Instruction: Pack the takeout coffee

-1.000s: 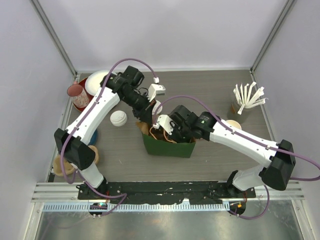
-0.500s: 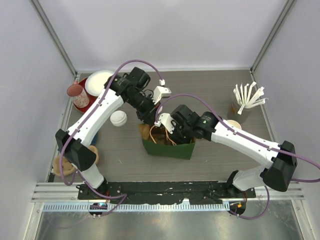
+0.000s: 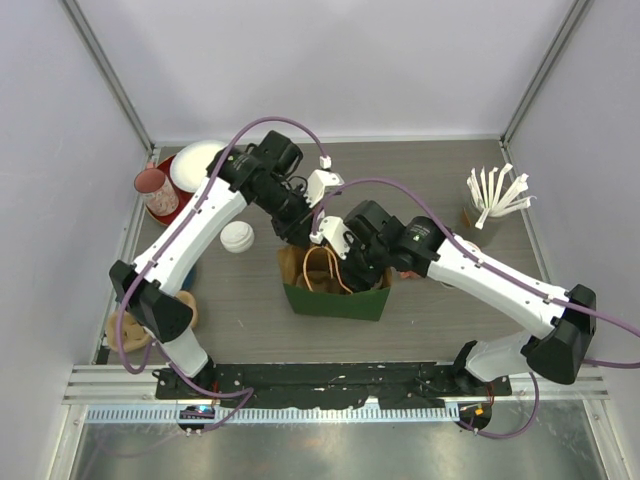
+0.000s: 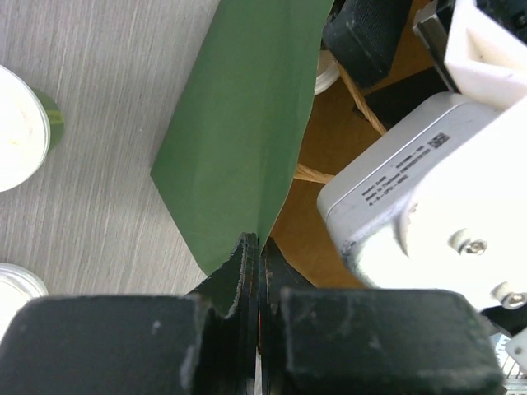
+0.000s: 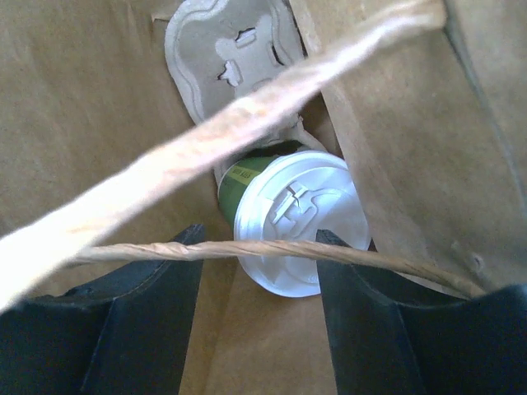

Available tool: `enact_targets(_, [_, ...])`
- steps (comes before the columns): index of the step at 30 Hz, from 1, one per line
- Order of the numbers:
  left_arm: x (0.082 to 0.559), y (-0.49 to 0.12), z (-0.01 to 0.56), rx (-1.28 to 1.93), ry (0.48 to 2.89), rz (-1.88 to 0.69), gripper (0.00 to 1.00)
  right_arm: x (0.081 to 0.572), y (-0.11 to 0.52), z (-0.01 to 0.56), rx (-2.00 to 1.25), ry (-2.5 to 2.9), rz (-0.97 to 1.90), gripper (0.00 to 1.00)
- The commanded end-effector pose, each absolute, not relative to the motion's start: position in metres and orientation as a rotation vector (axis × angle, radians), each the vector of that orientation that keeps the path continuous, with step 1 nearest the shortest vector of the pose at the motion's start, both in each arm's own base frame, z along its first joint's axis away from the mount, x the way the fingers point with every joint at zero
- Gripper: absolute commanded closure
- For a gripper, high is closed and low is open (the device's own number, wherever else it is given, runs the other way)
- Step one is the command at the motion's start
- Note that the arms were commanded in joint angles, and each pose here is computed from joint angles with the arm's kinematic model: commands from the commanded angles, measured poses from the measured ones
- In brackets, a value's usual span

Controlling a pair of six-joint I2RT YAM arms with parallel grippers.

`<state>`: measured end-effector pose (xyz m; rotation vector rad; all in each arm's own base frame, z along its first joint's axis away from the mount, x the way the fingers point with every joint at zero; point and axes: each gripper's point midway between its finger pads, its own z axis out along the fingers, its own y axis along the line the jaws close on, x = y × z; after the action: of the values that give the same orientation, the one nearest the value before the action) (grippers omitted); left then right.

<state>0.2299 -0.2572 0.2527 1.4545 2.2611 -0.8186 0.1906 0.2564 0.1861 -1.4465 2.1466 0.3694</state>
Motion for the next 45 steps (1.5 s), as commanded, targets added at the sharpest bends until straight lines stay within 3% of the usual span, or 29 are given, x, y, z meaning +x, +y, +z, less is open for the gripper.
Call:
enact_targets(1, [0.181,-0.216,0.250,1.493,2.556,-0.801,0.98,0.187,0.259,0.218,-1.399,2.075,0.426,0.36])
enact_targets(12, [0.176,-0.215,0.243,1.520,2.578,-0.796,0.99,0.190,0.268,0.245,-1.346,2.032,0.466,0.28])
enact_targets(45, [0.184,-0.215,0.246,1.539,2.546,-0.728,1.00,0.184,0.271,0.305,-1.287,1.912,0.537,0.28])
